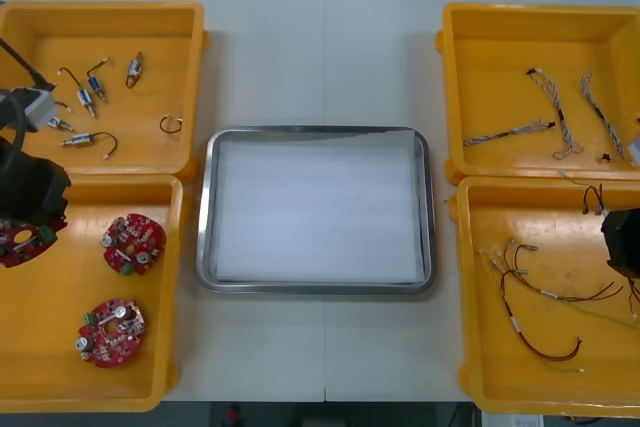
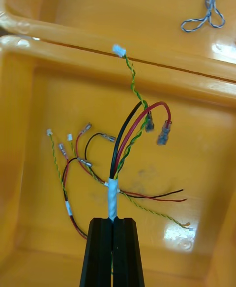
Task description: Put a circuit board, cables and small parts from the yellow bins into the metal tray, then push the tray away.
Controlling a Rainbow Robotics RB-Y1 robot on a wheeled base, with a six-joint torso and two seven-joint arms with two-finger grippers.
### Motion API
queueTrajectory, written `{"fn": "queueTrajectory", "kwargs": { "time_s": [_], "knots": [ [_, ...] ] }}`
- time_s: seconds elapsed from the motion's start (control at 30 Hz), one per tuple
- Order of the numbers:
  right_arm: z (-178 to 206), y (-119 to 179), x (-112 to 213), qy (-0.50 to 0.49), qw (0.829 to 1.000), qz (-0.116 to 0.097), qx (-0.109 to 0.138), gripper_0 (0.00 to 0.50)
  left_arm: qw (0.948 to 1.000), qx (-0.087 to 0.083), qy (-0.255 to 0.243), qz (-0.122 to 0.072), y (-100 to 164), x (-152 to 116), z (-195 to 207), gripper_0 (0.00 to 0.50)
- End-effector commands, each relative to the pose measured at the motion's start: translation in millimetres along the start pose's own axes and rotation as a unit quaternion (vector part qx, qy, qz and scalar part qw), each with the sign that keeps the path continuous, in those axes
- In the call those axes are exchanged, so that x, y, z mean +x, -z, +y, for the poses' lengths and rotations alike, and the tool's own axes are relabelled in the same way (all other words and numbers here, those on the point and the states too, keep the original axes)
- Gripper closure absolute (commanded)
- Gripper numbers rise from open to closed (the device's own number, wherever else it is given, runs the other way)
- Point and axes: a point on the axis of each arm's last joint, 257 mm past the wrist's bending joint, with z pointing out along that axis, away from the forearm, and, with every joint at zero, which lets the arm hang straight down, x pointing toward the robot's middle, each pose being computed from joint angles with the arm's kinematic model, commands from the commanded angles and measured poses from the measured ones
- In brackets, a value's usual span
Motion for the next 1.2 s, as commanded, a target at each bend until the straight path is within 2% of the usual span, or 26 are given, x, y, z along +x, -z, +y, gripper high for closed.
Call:
{"fn": "queueTrajectory", "kwargs": {
  "time_s": [0.03,0.2,0.3,0.37,0.43,0.57,0.7,0.87,1.2],
  "knots": [
    [0,17,-12,0.050,0.999,-0.010,0.013,0.500,0.9997,-0.014,-0.015,-0.012,14,-21,-27,0.500],
    [11,20,-11,0.096,0.995,-0.004,0.017,0.500,0.9995,-0.005,-0.027,-0.016,13,-33,-61,0.500],
    [17,23,-14,0.116,0.993,-0.005,0.014,0.500,0.9993,0.013,-0.028,-0.020,13,-41,-91,0.500],
    [20,24,-17,0.120,0.993,-0.005,0.006,0.500,0.9992,0.022,-0.027,-0.020,11,-42,-106,0.500],
    [27,23,-19,0.123,0.992,-0.002,-0.013,0.500,0.9989,0.032,-0.028,-0.023,9,-45,-124,0.500],
    [32,25,-24,0.131,0.991,-0.006,-0.022,0.500,0.9983,0.045,-0.026,-0.029,1,-50,-151,0.500],
    [35,26,-27,0.143,0.989,-0.006,-0.023,0.500,0.9980,0.047,-0.025,-0.033,-12,-54,-175,0.500],
    [36,23,-30,0.159,0.987,-0.003,-0.011,0.500,0.9978,0.057,-0.019,-0.027,-32,-57,-198,0.500],
    [40,22,-30,0.170,0.985,0.000,-0.012,0.500,0.9982,0.050,-0.009,-0.032,-79,-66,-215,0.500]
  ]
}}
